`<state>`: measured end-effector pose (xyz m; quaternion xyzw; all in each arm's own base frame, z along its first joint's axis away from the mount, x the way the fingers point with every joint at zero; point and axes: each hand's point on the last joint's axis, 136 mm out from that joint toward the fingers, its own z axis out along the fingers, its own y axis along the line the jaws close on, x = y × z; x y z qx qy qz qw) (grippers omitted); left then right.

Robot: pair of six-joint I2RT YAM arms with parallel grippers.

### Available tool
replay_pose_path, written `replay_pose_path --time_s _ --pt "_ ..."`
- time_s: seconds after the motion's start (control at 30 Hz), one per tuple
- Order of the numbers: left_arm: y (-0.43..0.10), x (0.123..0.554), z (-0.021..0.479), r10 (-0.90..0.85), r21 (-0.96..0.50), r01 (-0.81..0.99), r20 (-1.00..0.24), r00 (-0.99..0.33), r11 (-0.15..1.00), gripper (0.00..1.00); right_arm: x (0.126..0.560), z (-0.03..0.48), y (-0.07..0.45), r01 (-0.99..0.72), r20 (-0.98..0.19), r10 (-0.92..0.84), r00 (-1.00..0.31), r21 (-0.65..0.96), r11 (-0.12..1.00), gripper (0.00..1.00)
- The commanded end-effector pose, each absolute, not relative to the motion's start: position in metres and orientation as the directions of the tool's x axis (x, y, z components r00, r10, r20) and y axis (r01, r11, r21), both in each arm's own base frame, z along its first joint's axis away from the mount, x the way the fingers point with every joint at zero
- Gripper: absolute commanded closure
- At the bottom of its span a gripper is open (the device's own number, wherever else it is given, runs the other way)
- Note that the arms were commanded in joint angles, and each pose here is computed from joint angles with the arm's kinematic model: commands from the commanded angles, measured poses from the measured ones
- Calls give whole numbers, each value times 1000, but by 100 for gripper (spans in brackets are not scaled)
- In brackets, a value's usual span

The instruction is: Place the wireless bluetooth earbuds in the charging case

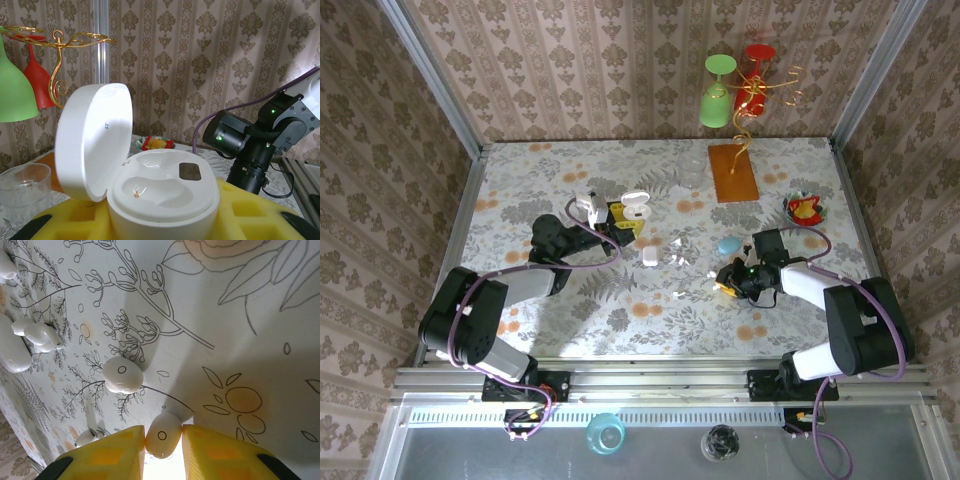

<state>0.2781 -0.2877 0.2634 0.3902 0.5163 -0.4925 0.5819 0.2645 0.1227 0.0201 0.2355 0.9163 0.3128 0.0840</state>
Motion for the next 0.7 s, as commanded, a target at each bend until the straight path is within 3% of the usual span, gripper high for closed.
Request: replay_pose_path --time_s 0.0,0.3,0.67 --pt "-286 278 267 -180 -33 978 -984 4 204 68 263 18 125 387 15 484 -875 622 681 72" --pt "-288 279 267 -179 -31 979 -984 6 199 68 262 12 123 408 29 490 -871 599 689 72" --pt "-289 282 264 -174 -31 980 -985 4 199 68 272 29 121 353 -50 486 -872 624 697 78"
